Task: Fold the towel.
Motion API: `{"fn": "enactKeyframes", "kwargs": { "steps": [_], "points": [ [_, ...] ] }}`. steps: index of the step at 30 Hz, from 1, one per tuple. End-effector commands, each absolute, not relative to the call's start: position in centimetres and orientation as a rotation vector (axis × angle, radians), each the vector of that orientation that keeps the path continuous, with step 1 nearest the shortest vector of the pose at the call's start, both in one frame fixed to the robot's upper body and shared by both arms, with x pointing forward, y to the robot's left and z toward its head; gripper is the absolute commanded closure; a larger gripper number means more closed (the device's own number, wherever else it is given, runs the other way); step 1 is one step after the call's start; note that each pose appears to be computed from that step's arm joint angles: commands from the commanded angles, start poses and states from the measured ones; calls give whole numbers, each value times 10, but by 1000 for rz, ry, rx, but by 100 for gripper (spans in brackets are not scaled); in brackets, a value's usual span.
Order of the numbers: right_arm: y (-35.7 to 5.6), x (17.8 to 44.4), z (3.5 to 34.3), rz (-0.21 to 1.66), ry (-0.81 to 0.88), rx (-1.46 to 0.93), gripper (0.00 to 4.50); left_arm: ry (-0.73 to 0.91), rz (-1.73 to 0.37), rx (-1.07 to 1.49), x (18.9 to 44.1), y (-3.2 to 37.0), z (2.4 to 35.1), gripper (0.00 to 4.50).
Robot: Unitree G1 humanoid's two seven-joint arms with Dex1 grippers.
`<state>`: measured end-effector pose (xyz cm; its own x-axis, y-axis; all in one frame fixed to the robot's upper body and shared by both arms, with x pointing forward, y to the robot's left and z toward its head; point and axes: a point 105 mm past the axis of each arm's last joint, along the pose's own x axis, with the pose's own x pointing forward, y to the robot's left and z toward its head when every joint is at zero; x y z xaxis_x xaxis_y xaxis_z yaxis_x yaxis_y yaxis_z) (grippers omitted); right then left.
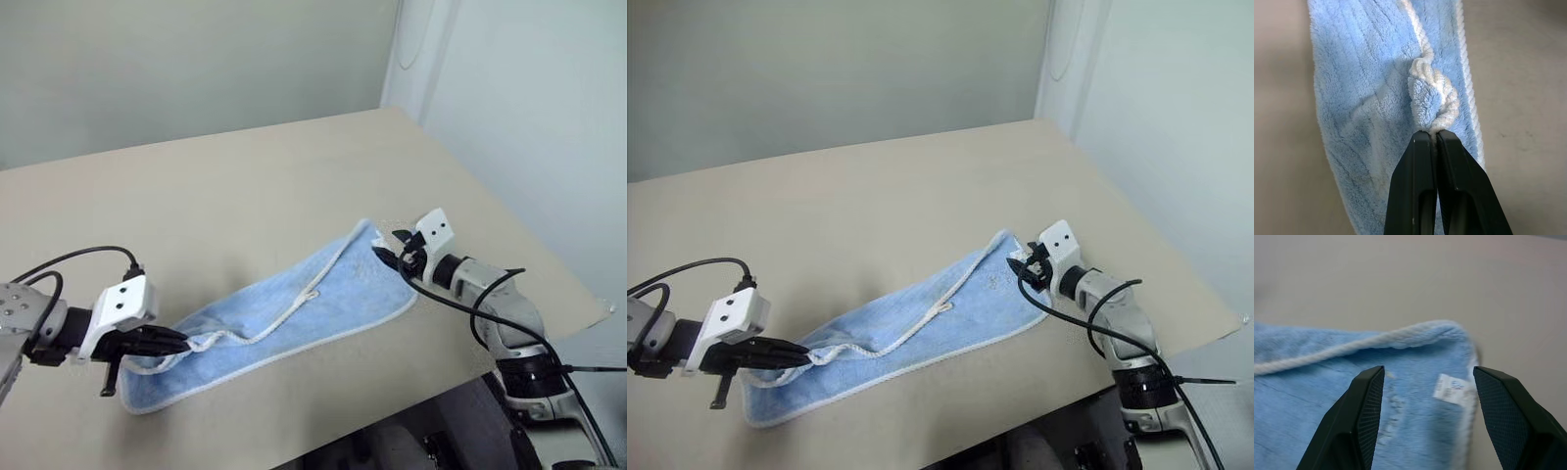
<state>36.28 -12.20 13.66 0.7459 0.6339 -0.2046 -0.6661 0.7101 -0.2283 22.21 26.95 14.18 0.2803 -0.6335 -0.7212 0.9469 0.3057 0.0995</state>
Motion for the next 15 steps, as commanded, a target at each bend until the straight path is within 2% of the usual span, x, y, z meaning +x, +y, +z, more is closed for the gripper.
{"fn": "enactKeyframes", "kwargs": {
  "steps": [1,3,15],
  "points": [
    [-118,369,145,851,98,-397,52,599,-1096,641,231,277,154,450],
    [-122,379,146,867,110,-423,3,603,-1084,659,233,280,153,450],
    [-119,426,152,943,126,-558,3,683,-1081,749,229,302,143,450]
  ]
}}
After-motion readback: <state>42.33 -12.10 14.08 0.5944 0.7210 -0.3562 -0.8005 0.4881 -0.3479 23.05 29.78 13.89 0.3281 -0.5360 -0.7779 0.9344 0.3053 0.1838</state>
